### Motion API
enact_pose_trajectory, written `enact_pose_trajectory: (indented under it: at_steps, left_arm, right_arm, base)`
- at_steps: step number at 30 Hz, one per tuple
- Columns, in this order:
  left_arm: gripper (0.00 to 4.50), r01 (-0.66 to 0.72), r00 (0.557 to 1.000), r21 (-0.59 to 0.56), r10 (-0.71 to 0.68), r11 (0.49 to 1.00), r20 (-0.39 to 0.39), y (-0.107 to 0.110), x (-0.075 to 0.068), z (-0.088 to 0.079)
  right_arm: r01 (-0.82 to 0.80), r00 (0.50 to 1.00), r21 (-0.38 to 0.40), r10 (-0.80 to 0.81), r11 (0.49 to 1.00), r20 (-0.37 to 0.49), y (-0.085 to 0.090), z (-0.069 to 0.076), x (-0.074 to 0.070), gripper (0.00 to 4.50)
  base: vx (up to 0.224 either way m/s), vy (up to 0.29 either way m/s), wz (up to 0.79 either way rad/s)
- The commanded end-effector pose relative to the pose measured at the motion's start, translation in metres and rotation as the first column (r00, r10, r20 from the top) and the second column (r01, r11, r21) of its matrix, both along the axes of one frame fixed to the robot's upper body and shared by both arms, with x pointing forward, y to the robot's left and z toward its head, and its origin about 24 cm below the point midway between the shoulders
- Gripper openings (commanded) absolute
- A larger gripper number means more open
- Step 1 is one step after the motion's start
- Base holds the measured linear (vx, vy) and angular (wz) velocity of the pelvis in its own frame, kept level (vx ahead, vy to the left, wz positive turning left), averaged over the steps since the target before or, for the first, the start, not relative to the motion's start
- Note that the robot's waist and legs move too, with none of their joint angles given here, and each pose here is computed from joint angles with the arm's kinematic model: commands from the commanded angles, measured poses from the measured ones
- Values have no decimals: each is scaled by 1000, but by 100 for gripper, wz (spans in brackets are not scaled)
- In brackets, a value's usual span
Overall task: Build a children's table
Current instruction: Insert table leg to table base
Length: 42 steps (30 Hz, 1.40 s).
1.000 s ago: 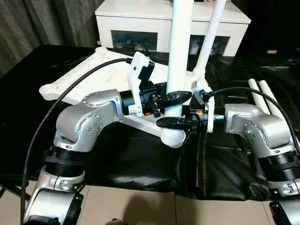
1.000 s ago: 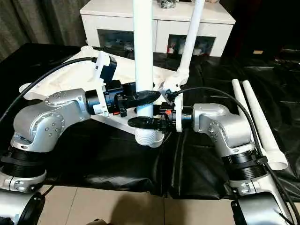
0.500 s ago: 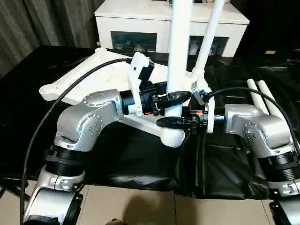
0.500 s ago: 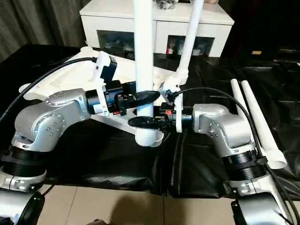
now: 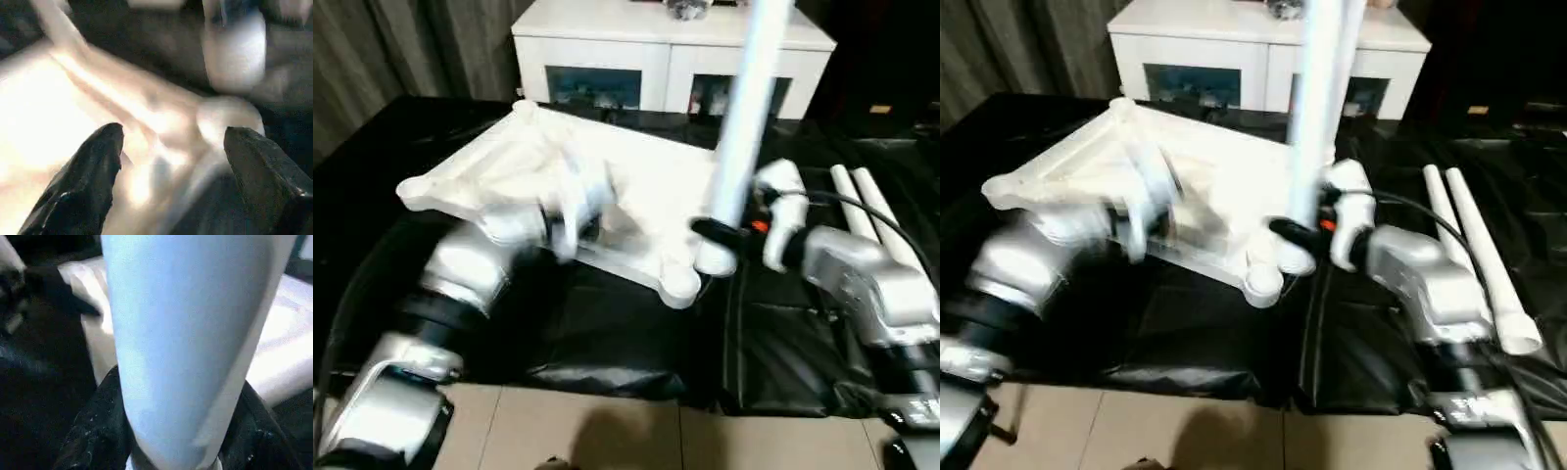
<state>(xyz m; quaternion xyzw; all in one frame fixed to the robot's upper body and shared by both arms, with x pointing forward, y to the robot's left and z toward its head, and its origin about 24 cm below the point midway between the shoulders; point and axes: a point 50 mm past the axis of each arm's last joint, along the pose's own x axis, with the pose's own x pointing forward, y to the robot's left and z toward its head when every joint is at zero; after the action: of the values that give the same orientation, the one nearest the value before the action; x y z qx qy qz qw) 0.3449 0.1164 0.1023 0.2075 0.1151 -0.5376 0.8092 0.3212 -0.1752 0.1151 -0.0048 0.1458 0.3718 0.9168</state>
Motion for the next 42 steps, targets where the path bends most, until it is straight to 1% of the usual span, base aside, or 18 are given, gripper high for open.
enact_pose_trajectory:
  at_steps: [1,2,5,7,13,14,18,20,21,23,24,25,31,35,36,37,41,42]
  left_arm:
    - [372,54,997,61,-57,997,55,-5,7,6]
    - [372,54,997,61,-57,997,55,-5,7,6]
    - [337,72,995,216,-84,974,50,-1,18,-10]
    - [326,53,995,268,-74,962,68,0,22,-15]
    - [279,-8,995,319,-25,948,99,0,30,-19]
    - [257,-10,996,336,-22,942,91,1,31,-21]
    - [239,-6,998,384,-20,923,65,6,31,-27]
    - [207,-2,998,398,-23,917,56,7,30,-29]
    - [207,22,999,410,-38,912,30,8,29,-31]
    - [198,47,999,406,-48,913,-6,10,28,-31]
    - [172,52,999,389,-46,920,-24,10,28,-29]
    - [172,51,999,374,-43,926,-31,10,29,-27]
    - [116,13,1000,296,-6,955,-27,13,33,-16]
    - [81,24,999,294,-12,955,-41,20,34,-12]
    - [81,24,999,294,-12,955,-41,20,34,-12]
    - [120,31,998,286,-14,958,-60,20,33,-12]
    - [124,57,993,276,-26,959,-113,24,31,-13]
    - [154,63,993,288,-32,956,-113,24,30,-14]
  right_arm:
    - [5,999,-23,-4,1000,51,-3,10,-2,187]
    - [5,999,-23,-4,1000,51,-3,10,-2,187]
    - [39,998,-32,-37,999,56,-12,13,-13,187]
    - [54,997,-34,-52,998,54,-16,15,-19,187]
    - [64,998,-46,-63,997,32,-22,19,-39,187]
    - [65,998,-53,-63,997,31,-23,19,-43,187]
    - [76,997,-64,-75,995,13,-25,20,-52,187]
    - [82,997,-66,-82,994,6,-26,20,-55,187]
    - [84,996,-68,-84,994,1,-26,20,-57,187]
    - [83,996,-74,-84,994,-6,-26,20,-60,187]
    - [84,996,-75,-84,994,-9,-27,20,-62,187]
    - [85,996,-76,-86,993,-11,-27,19,-62,187]
    - [97,995,-75,-98,992,-16,-28,20,-64,187]
    - [98,995,-75,-99,992,-15,-28,21,-64,187]
    - [98,995,-75,-99,992,-15,-28,21,-64,187]
    - [96,995,-75,-98,993,-16,-28,21,-65,187]
    - [89,996,-73,-91,993,-17,-27,21,-64,187]
    - [87,996,-73,-88,994,-17,-26,20,-64,187]
  base:
    - [0,0,0]
    - [0,0,0]
    - [0,0,0]
    - [0,0,0]
    - [0,0,0]
    - [0,0,0]
    - [0,0,0]
    - [0,0,0]
    - [0,0,0]
    - [0,0,0]
    - [0,0,0]
    - [0,0,0]
    - [0,0,0]
    - [0,0,0]
    - [0,0,0]
    - [0,0,0]
    - [0,0,0]
    - [0,0,0]
